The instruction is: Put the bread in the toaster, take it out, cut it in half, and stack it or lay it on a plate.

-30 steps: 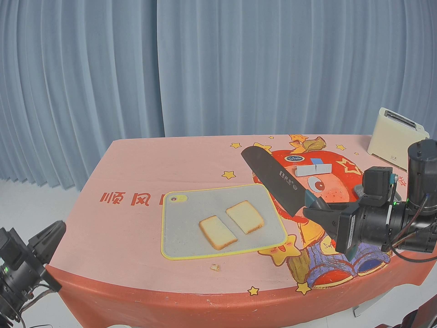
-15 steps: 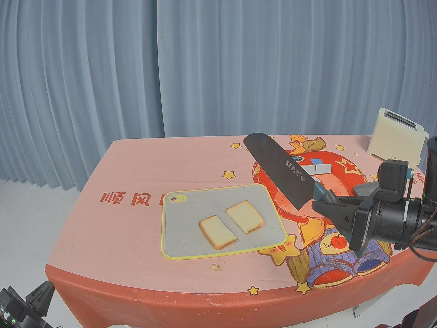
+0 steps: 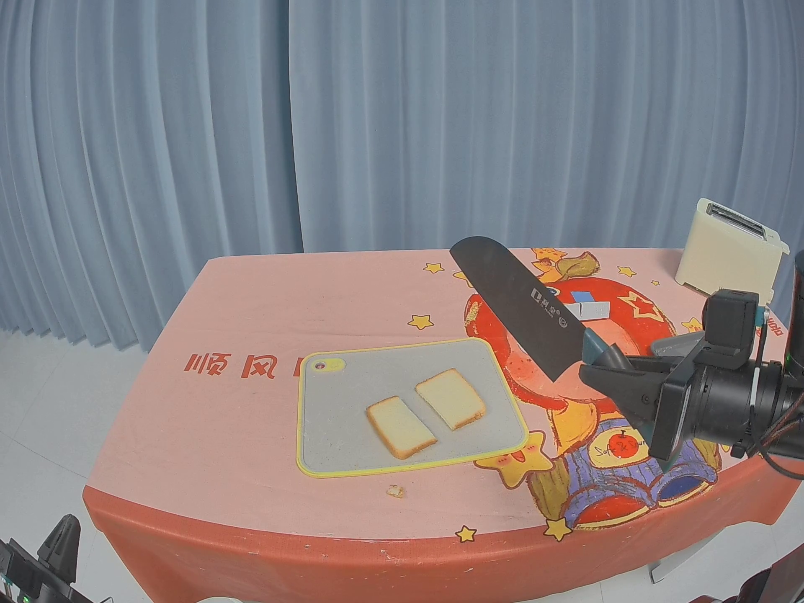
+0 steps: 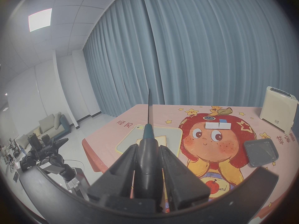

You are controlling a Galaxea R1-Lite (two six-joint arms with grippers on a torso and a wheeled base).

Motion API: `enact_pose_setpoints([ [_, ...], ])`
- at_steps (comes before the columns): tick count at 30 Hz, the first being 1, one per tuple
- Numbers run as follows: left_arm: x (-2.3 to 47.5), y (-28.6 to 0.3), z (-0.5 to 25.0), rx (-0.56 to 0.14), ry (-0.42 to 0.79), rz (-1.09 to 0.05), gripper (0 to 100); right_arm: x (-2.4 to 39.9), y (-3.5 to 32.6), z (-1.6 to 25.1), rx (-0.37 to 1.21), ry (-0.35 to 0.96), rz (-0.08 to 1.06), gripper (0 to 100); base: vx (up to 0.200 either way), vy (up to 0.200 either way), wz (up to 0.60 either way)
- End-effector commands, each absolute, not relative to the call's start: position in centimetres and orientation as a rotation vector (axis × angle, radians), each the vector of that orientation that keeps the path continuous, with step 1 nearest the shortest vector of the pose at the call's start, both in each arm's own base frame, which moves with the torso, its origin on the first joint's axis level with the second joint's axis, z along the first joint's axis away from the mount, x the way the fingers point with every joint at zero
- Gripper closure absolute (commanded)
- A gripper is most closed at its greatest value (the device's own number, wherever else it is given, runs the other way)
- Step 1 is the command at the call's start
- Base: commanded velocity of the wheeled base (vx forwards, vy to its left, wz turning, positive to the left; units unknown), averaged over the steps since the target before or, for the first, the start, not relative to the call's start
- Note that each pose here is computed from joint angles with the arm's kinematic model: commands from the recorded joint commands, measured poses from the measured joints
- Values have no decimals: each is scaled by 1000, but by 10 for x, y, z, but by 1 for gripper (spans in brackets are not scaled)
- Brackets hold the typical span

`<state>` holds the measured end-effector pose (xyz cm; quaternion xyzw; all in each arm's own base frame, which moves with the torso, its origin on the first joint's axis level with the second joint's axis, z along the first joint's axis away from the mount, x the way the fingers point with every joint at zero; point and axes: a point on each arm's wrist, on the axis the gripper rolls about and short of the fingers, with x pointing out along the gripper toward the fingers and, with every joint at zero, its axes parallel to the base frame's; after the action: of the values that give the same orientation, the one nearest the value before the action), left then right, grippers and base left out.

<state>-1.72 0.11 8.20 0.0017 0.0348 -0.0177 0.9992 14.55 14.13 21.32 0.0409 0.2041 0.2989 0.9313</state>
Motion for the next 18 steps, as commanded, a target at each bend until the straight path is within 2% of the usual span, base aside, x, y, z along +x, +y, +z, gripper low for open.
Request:
enact_pose_setpoints([
  [1,-21,0,76,-7,21,6,100,146,141,211,73,421,613,100,0,0,0],
  [18,-21,0,76,-3,23,3,100,145,141,206,49,436,614,100,0,0,0],
])
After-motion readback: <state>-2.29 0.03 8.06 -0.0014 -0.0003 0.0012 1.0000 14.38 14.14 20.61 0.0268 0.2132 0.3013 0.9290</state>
